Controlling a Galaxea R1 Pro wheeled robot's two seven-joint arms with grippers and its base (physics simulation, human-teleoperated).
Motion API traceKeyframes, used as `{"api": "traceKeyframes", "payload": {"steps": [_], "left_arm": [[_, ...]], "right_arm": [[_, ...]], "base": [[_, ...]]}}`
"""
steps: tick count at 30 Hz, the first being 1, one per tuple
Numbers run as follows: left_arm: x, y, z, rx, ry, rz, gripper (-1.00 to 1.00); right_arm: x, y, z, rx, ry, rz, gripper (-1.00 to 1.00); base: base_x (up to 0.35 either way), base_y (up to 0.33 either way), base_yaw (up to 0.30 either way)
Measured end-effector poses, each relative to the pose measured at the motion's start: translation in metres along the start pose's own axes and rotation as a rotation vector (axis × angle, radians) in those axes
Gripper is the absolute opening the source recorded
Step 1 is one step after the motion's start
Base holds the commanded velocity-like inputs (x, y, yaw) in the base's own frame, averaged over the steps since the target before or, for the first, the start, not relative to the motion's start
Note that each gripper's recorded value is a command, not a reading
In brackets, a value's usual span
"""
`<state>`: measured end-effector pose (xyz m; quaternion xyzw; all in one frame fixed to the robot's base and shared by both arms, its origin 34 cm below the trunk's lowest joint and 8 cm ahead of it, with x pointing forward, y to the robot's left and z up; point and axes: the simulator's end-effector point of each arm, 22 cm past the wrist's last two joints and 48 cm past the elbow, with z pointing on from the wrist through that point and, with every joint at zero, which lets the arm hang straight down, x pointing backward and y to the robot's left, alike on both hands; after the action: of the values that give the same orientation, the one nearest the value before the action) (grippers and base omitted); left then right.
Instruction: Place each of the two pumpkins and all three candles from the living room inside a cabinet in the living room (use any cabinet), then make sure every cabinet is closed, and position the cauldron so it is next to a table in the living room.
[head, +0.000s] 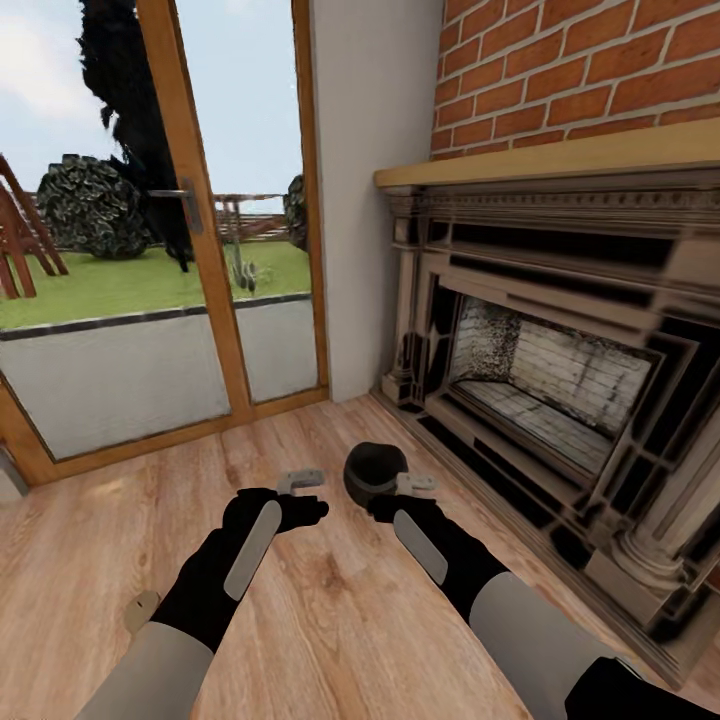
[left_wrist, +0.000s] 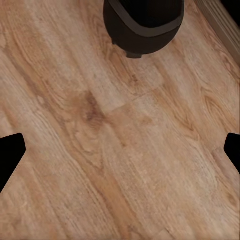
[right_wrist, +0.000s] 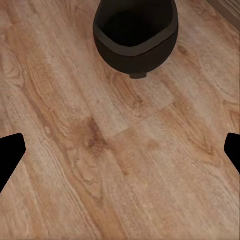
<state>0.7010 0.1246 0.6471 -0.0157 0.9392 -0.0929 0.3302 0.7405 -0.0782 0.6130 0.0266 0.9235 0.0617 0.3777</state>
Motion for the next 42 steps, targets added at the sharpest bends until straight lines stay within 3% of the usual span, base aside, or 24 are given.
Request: {"api": "traceKeyframes", "payload": {"steps": [17,33,42], "left_arm": [[-0.0021,-0.0001,-0.0012,0.001,-0.006,-0.002,1.0],[-0.0031,-0.0001,-0.0019,0.002,-0.008,-0.001,1.0],[-0.0032,0.0002,-0.0018,0.001,-0.009,-0.001,1.0]], "right_arm": [[0.0002,0.0001,0.0,0.0,0.0,0.0,1.0],[0.0027,0.0046,-0.0006,-0.003,0.0,-0.031,1.0],[0.0036,0.0049,-0.0004,-0.002,0.001,-0.034,1.0]], "base": [[0.002,0.011,0.272],[0.132,0.197,0.29],[0.025,0.048,0.29]]}}
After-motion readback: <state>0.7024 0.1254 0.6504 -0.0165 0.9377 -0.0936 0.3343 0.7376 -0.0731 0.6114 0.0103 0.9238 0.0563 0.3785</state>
